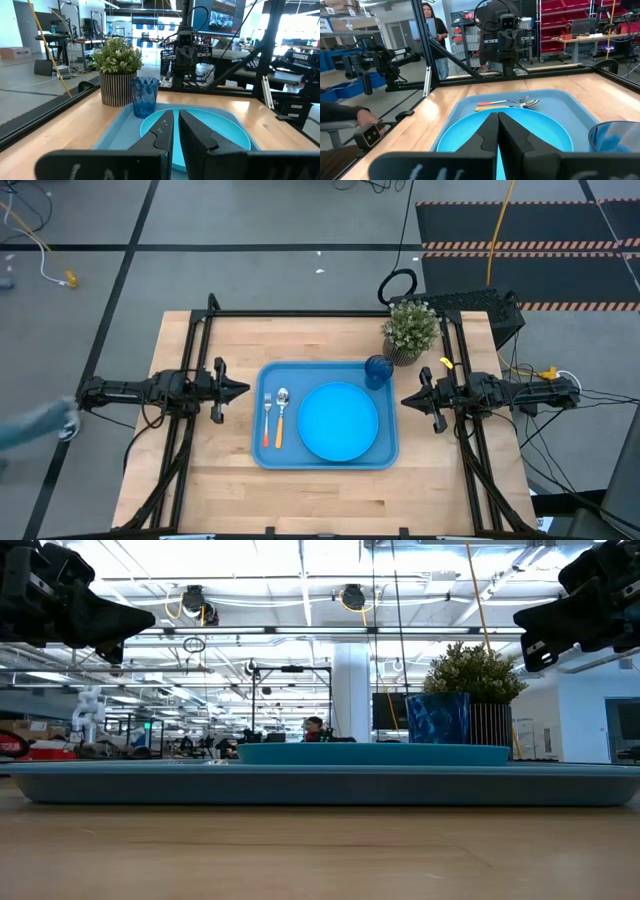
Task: Pick and place plate/cup/fork/spoon on tray
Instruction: Return to Home Position
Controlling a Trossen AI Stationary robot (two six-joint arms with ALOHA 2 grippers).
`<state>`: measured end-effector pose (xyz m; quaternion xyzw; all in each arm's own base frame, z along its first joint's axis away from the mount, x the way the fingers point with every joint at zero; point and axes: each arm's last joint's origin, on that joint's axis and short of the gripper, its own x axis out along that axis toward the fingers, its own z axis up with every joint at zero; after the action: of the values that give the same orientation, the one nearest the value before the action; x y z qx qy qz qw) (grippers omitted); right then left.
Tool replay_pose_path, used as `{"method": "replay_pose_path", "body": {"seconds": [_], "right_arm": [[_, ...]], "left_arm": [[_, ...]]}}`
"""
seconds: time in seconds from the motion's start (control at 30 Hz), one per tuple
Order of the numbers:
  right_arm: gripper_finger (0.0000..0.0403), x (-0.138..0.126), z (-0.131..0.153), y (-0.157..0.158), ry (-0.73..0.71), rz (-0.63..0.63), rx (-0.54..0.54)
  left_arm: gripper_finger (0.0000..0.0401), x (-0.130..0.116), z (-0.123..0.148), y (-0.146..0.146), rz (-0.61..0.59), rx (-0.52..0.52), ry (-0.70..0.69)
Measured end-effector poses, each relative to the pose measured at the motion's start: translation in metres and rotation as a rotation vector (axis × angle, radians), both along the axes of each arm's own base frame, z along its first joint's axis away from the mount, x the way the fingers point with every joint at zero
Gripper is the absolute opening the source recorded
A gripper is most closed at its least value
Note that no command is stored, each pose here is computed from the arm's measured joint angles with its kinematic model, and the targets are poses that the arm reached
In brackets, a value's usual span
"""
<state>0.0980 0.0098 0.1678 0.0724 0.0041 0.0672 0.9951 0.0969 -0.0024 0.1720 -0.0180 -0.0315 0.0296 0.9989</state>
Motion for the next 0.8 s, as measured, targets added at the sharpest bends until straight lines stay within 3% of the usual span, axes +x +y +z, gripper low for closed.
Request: {"method": "replay_pose_path", "body": {"seconds": [0.8], "right_arm": [[0.0,0.0,0.0,0.0,0.0,0.0,0.0]], "left_arm": [[0.0033,0.0,0.0001,-0.0001,-0.005,0.0,-0.001]]}}
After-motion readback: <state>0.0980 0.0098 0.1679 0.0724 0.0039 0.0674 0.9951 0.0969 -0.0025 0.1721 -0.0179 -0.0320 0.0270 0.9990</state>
